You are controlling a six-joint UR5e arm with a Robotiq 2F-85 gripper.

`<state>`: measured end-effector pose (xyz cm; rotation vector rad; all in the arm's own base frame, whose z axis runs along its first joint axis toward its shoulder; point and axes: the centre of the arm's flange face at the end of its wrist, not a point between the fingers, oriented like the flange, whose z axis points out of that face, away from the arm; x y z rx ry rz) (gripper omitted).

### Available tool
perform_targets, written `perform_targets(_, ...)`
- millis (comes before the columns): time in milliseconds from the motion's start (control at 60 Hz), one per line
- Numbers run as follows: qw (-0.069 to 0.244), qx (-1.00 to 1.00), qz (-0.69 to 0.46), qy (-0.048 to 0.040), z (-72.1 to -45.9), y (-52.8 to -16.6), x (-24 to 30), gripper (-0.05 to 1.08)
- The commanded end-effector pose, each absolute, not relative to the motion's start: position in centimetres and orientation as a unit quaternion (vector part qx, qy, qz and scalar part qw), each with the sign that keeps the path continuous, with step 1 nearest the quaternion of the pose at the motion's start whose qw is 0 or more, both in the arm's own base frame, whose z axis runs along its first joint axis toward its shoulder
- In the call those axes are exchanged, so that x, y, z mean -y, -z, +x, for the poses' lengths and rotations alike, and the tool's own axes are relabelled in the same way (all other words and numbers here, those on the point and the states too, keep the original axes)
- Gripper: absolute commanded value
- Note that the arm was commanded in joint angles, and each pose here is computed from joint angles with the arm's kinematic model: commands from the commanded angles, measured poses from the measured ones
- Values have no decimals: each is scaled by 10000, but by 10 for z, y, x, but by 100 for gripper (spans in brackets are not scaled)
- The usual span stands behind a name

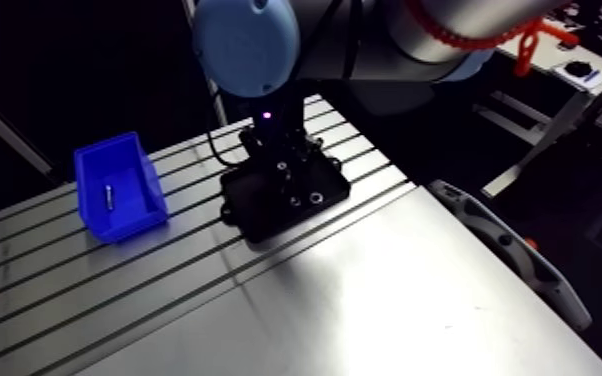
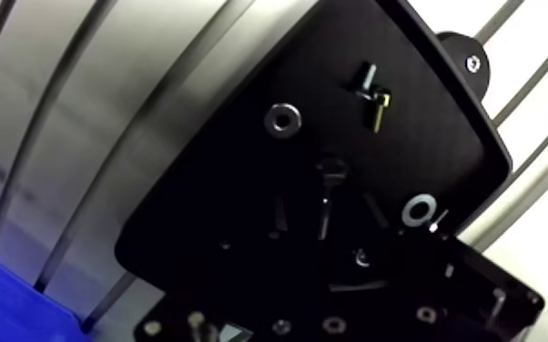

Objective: Pick up the M10 bolt from the tray and put it into the blue bin.

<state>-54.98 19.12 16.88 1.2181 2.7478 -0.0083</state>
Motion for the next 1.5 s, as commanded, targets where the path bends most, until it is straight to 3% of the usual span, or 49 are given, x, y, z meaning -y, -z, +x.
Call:
perform_targets(17, 680, -9120, 4044, 34, -550, -167, -192, 53)
perform_targets(133, 687, -9117, 4050, 36, -550, -166, -192, 60)
perform_targets(1367, 717, -9115, 4051, 52, -549, -162, -195, 79)
perform_targets(1500, 702, -9122, 4036, 58, -549, -163, -196, 90)
